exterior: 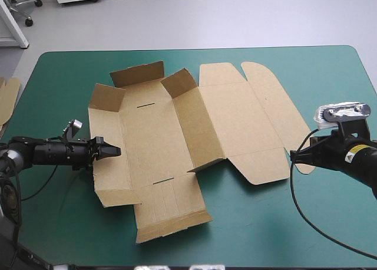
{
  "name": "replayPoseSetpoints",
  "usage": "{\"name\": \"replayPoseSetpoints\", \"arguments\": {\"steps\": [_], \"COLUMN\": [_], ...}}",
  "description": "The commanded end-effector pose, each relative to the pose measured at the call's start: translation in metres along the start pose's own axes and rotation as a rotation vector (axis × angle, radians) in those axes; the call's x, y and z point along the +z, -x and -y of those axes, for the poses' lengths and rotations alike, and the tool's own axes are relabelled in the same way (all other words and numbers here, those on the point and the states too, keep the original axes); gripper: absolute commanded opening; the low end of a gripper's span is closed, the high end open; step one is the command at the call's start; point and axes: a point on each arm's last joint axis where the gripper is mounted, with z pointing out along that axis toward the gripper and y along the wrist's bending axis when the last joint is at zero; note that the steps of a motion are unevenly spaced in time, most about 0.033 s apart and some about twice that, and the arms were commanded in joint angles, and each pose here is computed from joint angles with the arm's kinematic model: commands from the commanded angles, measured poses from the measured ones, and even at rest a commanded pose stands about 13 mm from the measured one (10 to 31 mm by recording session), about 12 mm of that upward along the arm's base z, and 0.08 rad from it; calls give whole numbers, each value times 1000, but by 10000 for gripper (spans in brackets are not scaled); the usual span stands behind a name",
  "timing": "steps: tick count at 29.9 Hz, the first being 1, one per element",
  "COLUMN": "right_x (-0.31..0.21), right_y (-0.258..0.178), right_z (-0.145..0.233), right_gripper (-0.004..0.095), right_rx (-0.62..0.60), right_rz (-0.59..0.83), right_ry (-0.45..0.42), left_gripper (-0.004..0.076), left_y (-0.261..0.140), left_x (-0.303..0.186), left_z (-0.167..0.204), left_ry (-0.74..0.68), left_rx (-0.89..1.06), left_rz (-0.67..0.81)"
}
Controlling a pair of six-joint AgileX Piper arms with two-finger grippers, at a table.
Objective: Fold the box
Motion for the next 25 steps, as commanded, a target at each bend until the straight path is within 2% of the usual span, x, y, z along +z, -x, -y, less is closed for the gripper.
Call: {"name": "replayPoseSetpoints", "arguments": {"steps": [1,5,13,22,25], "right_x": [-12,-12,-12,-12,-12], "right_y": [11,11,11,11,11], "right_z": [0,0,0,0,0], "right_gripper": [-34,-34,-34,-34,-34], "right_rx": [1,0,0,0,0], "right_rz": [96,96,96,100,100], "right_ry": [2,0,0,0,0], "left_gripper": [377,327,143,115,39], "left_y": [4,6,7,6,8], "left_x": [-7,-7,-7,-8,-9], "left_z": [17,19,21,23,25], "left_ry": [-56,-79,-104,-128,-133], "left_rx": [27,15,5,-1,2], "left_rz": [40,56,66,57,69]}}
